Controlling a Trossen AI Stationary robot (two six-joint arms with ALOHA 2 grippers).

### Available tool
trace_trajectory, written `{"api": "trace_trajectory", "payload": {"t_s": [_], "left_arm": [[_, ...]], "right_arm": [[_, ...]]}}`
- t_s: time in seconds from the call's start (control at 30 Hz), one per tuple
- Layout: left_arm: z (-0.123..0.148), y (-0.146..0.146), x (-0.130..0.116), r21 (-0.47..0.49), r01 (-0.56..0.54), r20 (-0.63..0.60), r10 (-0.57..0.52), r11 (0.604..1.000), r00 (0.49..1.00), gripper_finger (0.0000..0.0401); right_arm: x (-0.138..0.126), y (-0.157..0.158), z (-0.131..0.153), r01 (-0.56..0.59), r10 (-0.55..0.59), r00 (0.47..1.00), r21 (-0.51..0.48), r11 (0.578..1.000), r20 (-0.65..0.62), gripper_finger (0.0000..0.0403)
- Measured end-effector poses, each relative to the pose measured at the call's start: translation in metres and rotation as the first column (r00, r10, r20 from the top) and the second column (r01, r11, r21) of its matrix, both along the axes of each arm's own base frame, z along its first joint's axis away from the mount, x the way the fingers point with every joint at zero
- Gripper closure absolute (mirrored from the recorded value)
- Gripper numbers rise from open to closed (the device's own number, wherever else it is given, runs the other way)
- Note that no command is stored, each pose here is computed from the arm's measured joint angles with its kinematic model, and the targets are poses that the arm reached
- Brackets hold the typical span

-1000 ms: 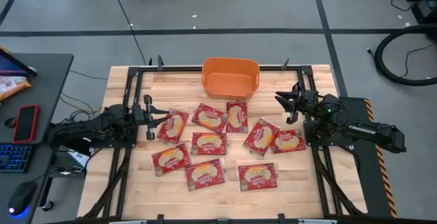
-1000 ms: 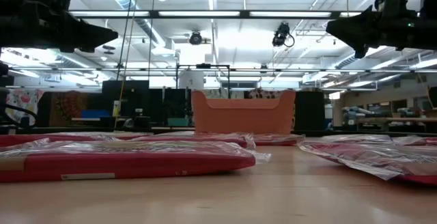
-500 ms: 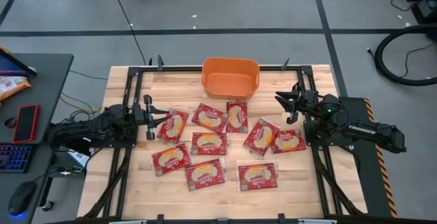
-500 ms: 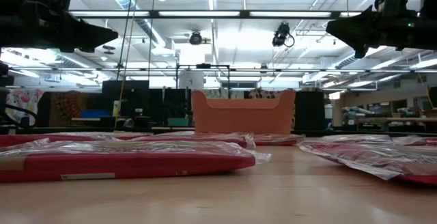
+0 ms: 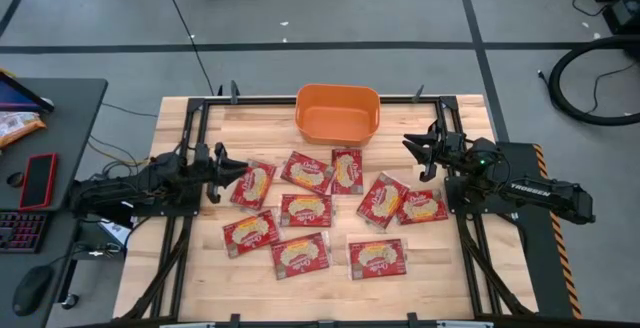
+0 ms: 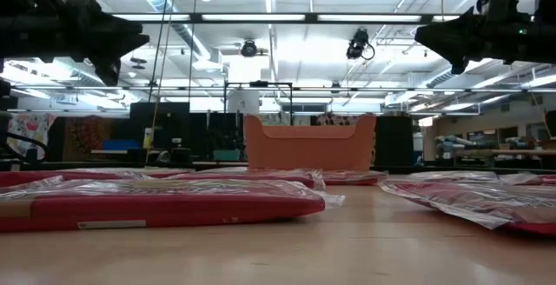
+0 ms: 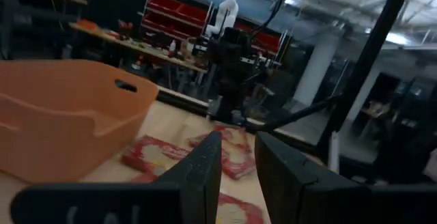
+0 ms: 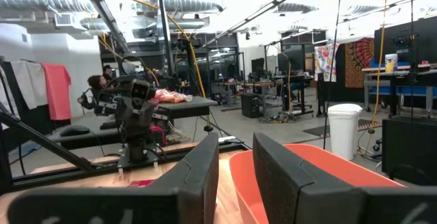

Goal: Sort popcorn bags into baskets
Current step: Put the red popcorn bag into the orange bin

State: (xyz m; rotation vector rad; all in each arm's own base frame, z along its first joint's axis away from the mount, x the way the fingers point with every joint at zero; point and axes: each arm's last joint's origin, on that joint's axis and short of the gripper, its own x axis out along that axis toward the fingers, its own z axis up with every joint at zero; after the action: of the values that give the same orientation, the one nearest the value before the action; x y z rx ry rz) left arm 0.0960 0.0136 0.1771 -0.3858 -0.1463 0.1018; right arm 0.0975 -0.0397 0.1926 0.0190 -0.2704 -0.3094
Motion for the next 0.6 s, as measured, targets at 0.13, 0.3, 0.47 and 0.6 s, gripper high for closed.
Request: {"api": "trace_trajectory", "payload": {"t_s": [0.13,0.3,0.47,0.6], "left_arm": [[0.008,-0.001,0.0,-0.057,0.04,0.043,-0.038,0.998,0.998,0.0307],[0.016,0.0,0.009,-0.089,0.053,-0.051,-0.058,0.995,0.997,0.0307],[0.008,0.002,0.026,-0.012,-0.008,-0.225,0.005,1.0,0.974,0.0307],[-0.001,0.004,0.039,0.037,-0.06,-0.356,0.07,0.997,0.932,0.0296]], "right_arm": [[0.0,0.0,0.0,0.0,0.0,1.0,0.0,1.0,0.0,0.0306],[0.0,0.0,0.0,0.0,0.0,1.0,0.0,1.0,0.0,0.0306],[0.0,0.0,0.0,0.0,0.0,1.0,0.0,1.0,0.0,0.0306],[0.0,0.0,0.0,0.0,0.0,1.0,0.0,1.0,0.0,0.0306]]}}
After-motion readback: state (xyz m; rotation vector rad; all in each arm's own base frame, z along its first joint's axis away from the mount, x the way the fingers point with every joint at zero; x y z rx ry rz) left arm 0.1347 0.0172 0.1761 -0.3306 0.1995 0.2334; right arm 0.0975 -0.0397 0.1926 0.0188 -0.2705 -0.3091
